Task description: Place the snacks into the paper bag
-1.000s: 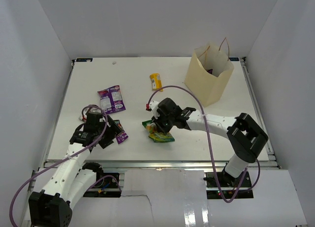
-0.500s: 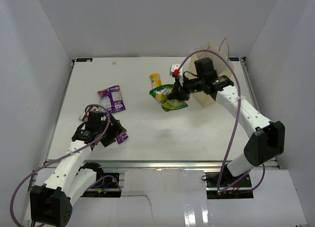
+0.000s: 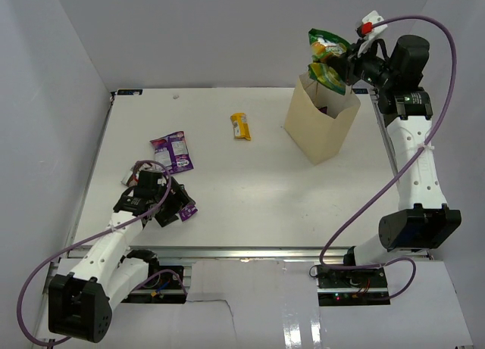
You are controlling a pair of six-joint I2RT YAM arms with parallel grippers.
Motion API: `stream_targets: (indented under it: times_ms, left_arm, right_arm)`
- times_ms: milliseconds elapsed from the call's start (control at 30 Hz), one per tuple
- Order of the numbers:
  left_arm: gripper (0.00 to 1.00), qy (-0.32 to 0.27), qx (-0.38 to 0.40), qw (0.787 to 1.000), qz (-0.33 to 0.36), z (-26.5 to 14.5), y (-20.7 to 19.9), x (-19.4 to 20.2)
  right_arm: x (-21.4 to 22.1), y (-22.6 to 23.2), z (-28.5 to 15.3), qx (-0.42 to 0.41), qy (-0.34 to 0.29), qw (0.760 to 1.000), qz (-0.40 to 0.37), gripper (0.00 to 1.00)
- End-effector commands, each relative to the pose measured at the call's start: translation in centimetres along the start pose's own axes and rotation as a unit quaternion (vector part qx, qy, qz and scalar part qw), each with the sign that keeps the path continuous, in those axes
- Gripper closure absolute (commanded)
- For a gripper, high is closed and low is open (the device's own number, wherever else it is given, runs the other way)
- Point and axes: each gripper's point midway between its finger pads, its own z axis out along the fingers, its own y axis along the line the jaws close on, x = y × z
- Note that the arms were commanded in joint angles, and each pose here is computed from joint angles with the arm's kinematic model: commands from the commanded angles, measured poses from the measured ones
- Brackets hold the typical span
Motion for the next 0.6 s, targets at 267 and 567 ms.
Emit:
stream_targets:
  times_ms: [267,567]
  left_arm:
    - [0.13,-0.015,-0.002,1.000,0.000,0.1,-0.1,-0.8]
    - [0.13,-0.013,-0.015,1.000,0.000,0.6,0.2,-0.9]
  right_arm:
    - [0.4,-8.3,-2.8,0.224,-0.039,0.971,0.076,0.92]
    - [5.9,-5.9,-1.3,0.157,-0.013,0.972,0.177,0.92]
